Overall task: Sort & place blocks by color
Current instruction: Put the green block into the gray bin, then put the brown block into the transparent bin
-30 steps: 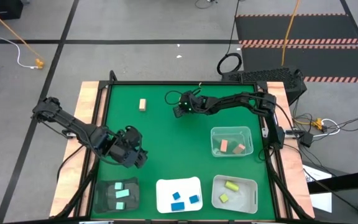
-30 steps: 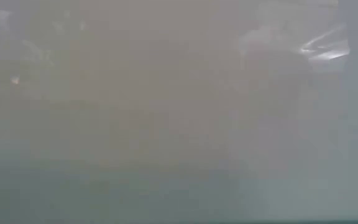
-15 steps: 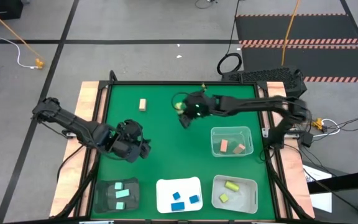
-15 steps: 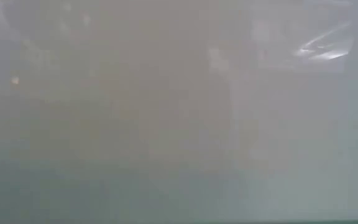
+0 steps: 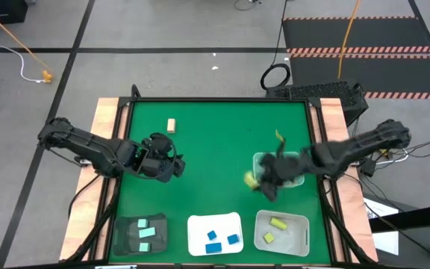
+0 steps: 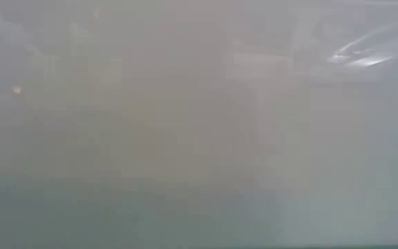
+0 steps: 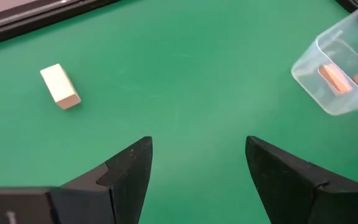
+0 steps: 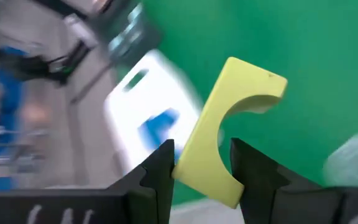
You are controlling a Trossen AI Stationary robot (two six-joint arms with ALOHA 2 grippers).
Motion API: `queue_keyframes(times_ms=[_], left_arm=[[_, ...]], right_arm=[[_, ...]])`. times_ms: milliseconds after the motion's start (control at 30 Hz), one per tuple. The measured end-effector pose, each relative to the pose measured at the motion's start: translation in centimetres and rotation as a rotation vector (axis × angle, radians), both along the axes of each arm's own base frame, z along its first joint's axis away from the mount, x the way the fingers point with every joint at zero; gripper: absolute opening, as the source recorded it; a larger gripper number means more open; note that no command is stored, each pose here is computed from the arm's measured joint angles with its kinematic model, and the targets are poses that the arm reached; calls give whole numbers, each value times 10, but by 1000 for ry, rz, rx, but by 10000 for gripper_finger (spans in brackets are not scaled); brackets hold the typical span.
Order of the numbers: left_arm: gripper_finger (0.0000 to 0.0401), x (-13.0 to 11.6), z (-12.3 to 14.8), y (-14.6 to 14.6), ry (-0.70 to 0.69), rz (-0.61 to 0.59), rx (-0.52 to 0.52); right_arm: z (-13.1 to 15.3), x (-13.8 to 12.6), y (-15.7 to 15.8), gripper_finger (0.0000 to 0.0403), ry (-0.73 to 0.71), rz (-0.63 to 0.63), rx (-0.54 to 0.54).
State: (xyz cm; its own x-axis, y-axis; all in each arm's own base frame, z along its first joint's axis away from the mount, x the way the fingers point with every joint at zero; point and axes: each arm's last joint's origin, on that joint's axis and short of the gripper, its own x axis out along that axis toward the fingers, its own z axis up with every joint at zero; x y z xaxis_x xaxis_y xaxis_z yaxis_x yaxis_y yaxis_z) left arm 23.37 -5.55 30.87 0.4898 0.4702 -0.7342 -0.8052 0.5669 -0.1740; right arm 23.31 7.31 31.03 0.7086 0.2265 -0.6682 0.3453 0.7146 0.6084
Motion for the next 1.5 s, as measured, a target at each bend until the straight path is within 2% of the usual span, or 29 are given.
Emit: queue_keyframes(times_ms=[233,367,567,767,1100,1300,1500], left_arm=[[257,2,0,8,-36,88,-47],[257,2,0,8,-48,110,-60],[257,2,0,8,-56,123,-68],[257,3,-3,11,-46,141,-63],[257,0,-36,35,7,322,-76],[257,0,-45,59,-1,432,-82],[257,7,-55,92,-43,450,-85]], right_arm=[[-41,-43,77,115,30,42,447],[-69,-67,103,115,121,-3,559],[-93,-93,113,115,289,-65,565],[-98,-98,112,116,333,-77,520],[-98,-98,112,240,332,-75,518],[-91,-95,107,257,241,-35,486],[-77,-83,86,248,102,-25,435]])
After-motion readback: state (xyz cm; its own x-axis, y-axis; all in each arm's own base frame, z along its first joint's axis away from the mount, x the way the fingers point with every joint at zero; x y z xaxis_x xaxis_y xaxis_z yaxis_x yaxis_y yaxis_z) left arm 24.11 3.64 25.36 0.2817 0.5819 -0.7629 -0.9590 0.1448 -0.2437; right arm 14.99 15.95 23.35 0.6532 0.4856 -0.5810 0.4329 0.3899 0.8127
